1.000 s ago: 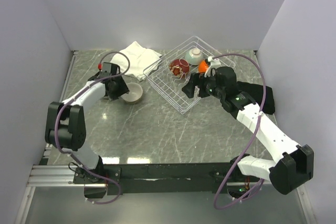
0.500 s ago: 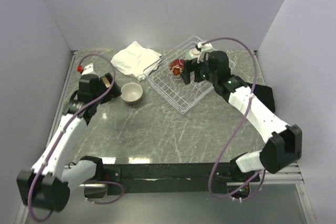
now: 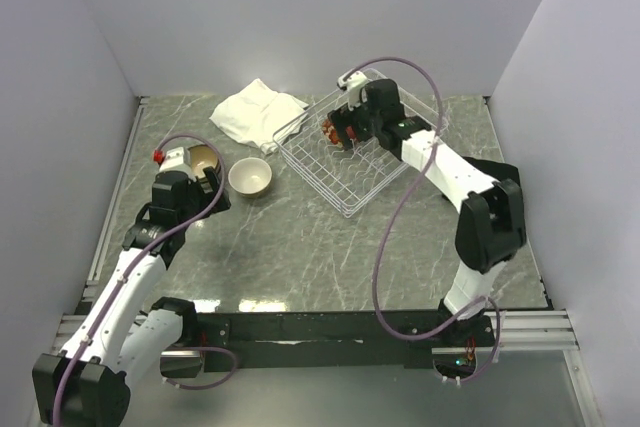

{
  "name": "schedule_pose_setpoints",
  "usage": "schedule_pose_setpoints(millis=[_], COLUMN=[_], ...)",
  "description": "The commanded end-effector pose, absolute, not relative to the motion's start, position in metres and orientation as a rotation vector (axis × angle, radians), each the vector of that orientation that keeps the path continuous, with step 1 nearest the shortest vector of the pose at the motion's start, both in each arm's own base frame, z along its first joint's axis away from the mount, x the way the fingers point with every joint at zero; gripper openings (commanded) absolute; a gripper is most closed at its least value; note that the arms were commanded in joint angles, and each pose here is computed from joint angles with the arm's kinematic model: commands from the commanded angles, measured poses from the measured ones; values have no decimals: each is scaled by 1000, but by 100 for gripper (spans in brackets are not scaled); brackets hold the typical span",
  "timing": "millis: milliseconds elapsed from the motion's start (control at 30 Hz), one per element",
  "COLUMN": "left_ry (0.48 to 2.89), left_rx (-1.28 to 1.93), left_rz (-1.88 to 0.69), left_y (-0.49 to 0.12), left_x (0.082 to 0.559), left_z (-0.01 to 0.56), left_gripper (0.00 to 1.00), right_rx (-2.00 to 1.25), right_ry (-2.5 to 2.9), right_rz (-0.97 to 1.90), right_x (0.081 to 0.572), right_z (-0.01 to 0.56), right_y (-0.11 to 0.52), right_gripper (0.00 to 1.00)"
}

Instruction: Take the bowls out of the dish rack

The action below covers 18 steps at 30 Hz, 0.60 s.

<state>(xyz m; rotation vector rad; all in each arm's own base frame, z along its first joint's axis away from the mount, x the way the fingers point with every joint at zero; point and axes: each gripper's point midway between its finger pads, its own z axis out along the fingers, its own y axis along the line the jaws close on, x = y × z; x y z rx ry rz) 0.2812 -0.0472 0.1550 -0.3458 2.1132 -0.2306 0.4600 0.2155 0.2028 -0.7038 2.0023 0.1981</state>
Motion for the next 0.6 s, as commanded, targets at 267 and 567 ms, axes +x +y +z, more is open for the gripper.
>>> schedule_pose_setpoints(millis=[267, 567], left_ry=[2044, 2052], left_rx=[-328, -330], left_rz=[-175, -173], left_y=[-41, -41], left_x=[299, 298], left_z=[169, 167], left_gripper=[99, 99], right_rx=[-960, -1023], right_ry=[1975, 1990], right_rz=[8, -110], right_x=[497, 512], right_z=[163, 141], right_y=[236, 233], right_gripper=[100, 100])
